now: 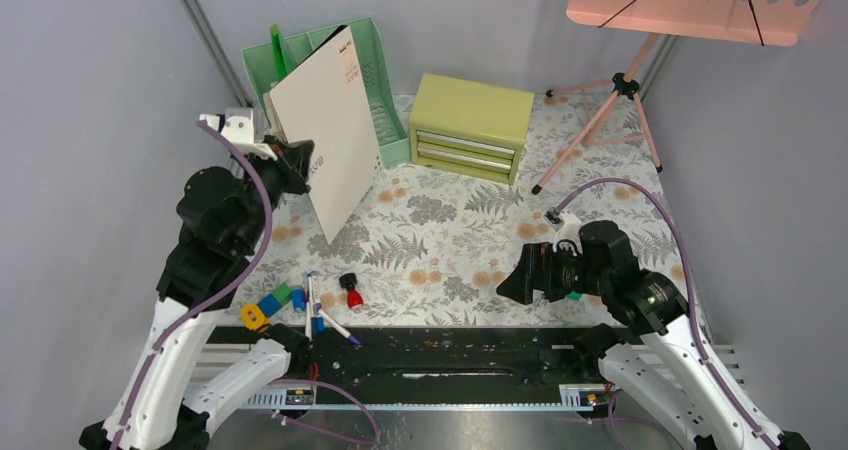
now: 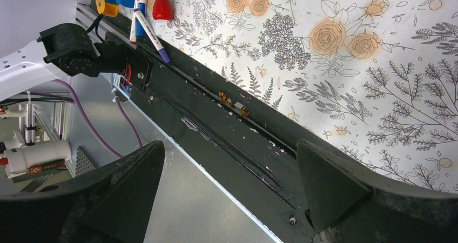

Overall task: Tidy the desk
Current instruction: Pick up the folder from the corner of the board, then place the folder in the storage box.

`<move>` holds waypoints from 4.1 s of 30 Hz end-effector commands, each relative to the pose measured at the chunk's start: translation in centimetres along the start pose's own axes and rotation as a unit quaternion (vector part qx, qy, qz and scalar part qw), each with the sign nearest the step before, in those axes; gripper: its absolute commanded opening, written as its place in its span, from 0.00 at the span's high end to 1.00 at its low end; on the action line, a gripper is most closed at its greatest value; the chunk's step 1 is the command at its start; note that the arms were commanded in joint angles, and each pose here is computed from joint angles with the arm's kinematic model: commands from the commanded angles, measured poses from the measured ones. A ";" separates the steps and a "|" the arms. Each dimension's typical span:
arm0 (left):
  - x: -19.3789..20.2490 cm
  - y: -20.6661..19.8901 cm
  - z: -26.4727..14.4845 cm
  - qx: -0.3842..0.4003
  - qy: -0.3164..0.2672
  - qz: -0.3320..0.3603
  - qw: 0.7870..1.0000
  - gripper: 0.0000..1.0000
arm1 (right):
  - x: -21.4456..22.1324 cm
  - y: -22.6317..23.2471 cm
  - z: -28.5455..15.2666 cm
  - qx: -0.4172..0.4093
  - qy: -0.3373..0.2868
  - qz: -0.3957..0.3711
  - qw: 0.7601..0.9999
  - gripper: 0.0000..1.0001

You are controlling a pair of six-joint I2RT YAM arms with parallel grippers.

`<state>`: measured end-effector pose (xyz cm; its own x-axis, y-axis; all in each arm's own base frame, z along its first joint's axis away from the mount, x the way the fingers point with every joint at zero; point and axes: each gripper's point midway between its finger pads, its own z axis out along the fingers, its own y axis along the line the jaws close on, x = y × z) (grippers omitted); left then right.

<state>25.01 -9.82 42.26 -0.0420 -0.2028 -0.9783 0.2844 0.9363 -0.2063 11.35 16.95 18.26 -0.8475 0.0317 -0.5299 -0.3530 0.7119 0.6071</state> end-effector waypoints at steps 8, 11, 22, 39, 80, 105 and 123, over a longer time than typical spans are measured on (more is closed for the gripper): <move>-10.0 1.9 2.5 -0.084 -0.163 0.016 0.983 1.00 | 0.7 -1.2 0.2 0.018 -0.004 0.000 1.000 0.01; -10.0 1.8 3.2 -0.085 -0.166 0.018 0.982 1.00 | 0.9 -1.3 0.3 0.020 -0.002 0.002 1.000 0.01; -6.0 -5.5 1.7 0.132 -0.099 -0.014 0.986 1.00 | -2.3 1.3 0.4 -0.020 -0.029 -0.005 0.999 0.01; 1.1 -11.7 -4.8 0.331 0.022 -0.250 0.910 1.00 | -10.5 6.0 0.3 -0.225 -0.080 0.027 0.971 0.01; 14.3 -9.6 -4.4 0.279 0.277 -0.160 0.905 0.06 | -7.1 11.4 -3.3 -0.359 -0.002 -0.044 0.932 1.00; 11.5 -13.2 -9.6 0.457 0.297 -0.185 0.818 0.77 | -5.8 7.6 -1.5 -0.251 0.037 -0.027 0.967 1.00; 12.0 -11.1 -6.7 0.344 0.271 -0.201 0.876 1.00 | -7.6 4.1 -1.1 -0.110 -0.039 -0.036 0.993 0.01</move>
<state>13.33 -21.26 30.75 -0.7378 -0.0488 -0.6733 0.6240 0.3311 -0.7078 14.32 20.24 24.38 -0.8477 -0.0237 -0.5300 -0.4881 0.4262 0.7616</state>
